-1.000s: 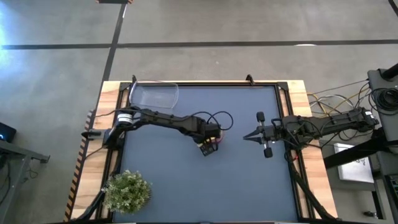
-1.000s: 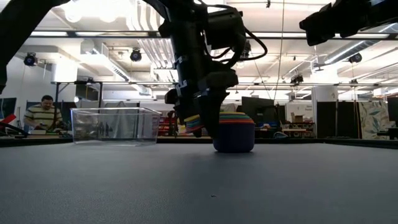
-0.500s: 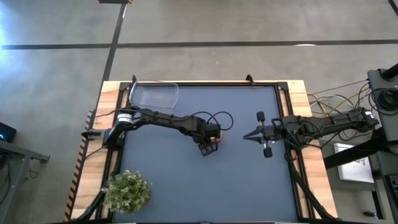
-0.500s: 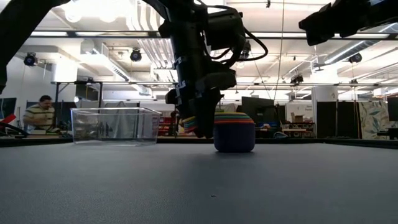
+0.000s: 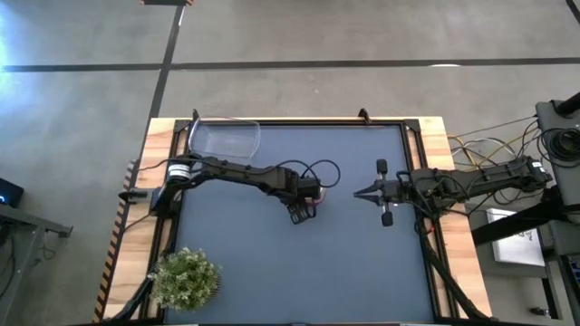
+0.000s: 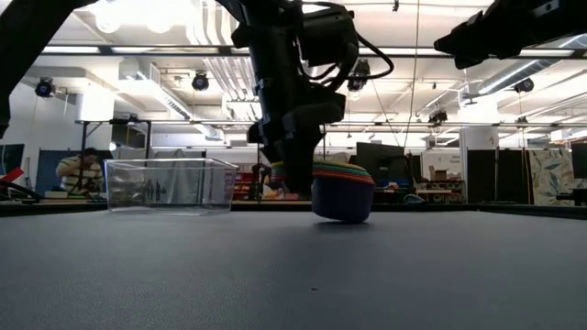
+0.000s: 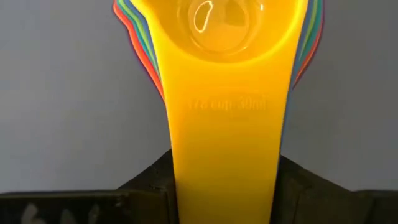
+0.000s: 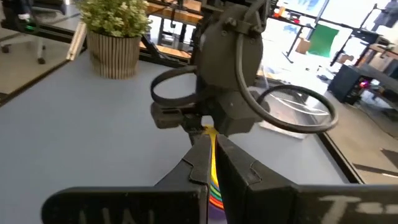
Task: Nest measuring cups in basket
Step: Put the nested measuring cups into the transparent bin
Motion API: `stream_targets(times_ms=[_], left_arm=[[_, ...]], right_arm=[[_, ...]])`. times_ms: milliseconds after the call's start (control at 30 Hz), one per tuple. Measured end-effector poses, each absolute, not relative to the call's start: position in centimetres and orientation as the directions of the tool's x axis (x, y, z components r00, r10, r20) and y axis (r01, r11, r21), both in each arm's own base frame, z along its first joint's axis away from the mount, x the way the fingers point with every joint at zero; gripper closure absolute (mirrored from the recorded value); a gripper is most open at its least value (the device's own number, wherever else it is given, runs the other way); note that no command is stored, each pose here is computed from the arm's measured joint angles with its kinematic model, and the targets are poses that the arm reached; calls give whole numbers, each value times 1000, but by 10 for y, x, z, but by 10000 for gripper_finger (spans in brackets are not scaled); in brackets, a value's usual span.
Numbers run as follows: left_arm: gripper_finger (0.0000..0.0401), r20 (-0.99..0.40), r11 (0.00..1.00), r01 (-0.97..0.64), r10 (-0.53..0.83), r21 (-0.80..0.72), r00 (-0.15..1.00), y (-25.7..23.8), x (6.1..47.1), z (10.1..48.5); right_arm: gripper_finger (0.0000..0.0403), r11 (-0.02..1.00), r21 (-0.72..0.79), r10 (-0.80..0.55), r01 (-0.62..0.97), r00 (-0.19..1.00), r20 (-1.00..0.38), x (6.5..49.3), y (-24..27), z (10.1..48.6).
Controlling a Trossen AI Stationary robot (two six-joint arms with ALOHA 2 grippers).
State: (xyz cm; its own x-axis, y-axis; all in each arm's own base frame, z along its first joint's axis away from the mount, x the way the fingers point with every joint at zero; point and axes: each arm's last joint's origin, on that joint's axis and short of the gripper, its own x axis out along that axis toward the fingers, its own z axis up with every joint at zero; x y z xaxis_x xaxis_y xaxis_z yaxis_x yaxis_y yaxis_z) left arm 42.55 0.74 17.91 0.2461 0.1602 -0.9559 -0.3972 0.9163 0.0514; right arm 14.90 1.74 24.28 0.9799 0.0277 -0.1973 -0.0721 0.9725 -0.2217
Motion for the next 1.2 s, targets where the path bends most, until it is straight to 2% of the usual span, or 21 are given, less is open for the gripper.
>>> stream_targets(times_ms=[400, 667, 967, 1200], left_arm=[[274, -967, 917, -387, 181, 99, 182, 9, 418, 182], [274, -964, 926, -366, 175, 92, 200, 11, 415, 191], [275, -972, 927, -367, 151, 77, 179, 13, 410, 179], [275, -966, 932, -356, 155, 73, 206, 15, 408, 181]], right_arm=[[392, 971, -234, 1, -49, 979, -203, 149, 17, 242], [392, 971, -234, 1, -49, 979, -203, 149, 17, 242], [392, 971, -234, 1, -49, 979, -203, 149, 17, 242], [392, 972, -231, 1, -50, 979, -206, 149, 17, 242]])
